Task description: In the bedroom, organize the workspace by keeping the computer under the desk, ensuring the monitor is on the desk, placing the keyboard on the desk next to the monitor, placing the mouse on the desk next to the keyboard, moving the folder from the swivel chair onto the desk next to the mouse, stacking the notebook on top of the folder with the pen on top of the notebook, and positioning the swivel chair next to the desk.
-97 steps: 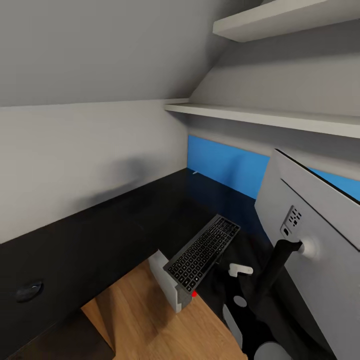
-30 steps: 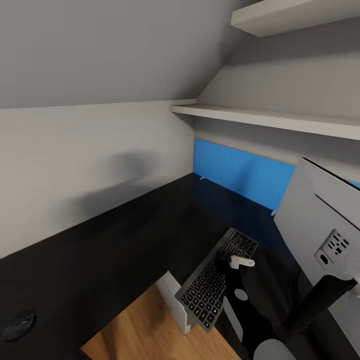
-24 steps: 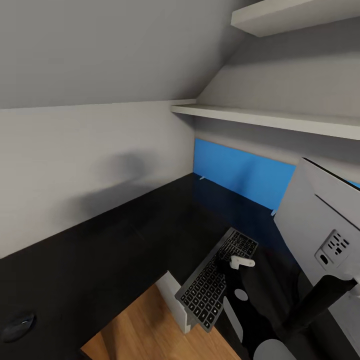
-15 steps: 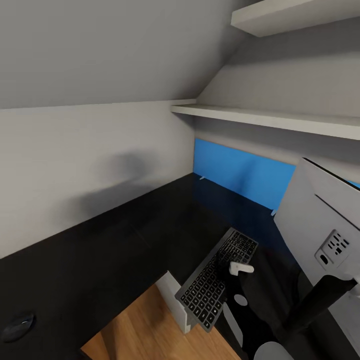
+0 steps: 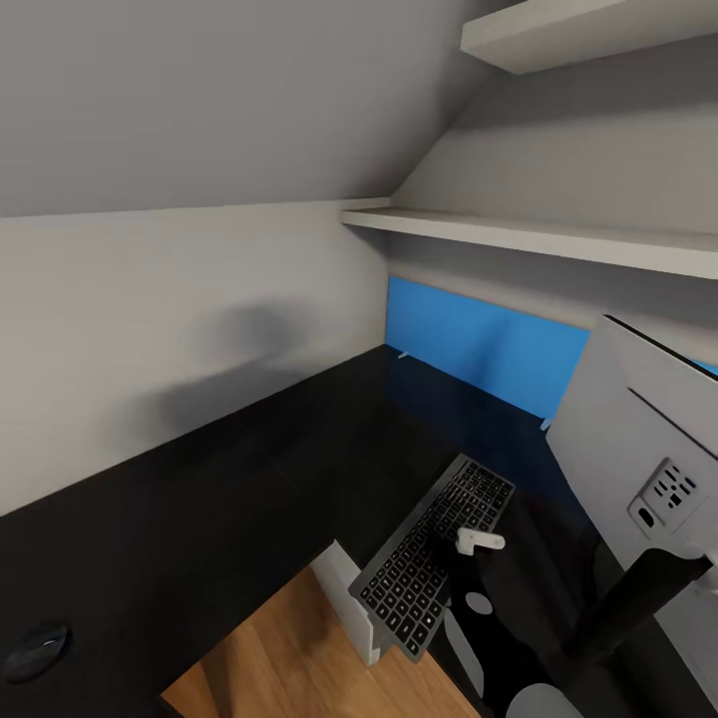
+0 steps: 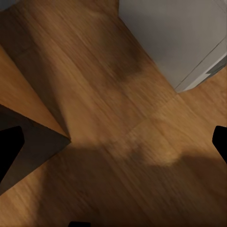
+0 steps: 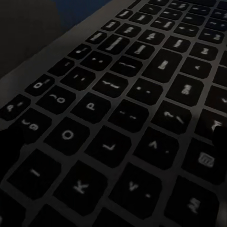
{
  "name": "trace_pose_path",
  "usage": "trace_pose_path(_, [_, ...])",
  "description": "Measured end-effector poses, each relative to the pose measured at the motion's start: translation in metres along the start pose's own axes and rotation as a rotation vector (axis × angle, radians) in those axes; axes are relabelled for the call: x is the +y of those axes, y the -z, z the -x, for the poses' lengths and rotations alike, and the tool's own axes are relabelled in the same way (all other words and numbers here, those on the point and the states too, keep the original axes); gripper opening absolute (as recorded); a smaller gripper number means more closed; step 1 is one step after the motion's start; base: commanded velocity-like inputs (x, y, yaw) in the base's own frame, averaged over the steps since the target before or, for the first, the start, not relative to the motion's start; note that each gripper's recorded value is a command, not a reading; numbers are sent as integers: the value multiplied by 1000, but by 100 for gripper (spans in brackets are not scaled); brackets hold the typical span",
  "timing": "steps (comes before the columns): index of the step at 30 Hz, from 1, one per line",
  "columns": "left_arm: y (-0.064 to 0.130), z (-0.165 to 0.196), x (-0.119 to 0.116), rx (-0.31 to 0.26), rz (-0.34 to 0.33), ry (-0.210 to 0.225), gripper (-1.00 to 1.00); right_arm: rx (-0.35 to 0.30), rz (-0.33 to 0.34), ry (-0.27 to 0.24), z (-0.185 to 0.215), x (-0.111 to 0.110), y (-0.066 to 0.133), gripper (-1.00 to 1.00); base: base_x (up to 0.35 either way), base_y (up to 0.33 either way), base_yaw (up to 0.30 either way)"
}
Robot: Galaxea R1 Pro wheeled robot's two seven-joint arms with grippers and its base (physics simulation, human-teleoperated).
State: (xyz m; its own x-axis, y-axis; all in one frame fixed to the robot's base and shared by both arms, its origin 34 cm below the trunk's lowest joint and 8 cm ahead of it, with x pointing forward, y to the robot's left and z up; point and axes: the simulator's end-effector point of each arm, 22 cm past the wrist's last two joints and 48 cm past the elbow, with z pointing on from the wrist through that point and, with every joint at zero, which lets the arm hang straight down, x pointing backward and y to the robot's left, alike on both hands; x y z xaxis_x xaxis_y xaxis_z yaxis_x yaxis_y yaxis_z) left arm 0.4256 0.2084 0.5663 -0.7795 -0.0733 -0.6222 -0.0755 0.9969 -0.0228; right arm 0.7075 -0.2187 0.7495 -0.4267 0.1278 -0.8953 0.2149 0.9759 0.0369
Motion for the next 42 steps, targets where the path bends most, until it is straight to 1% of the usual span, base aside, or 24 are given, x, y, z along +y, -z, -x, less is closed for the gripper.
trace_pose_path(10, [0,2,0,-11,0,1,100,0,0,0,0,0,0,100,-5,0,0])
trace_pose_path(18, [0,3,0,-12,0,1,100,1,3,2,-1,1,0,100,-84,0,0])
trace_pose_path(42, [0,3,0,-12,2,2,100,4,3,2,-2,1,0,100,-30,0,0])
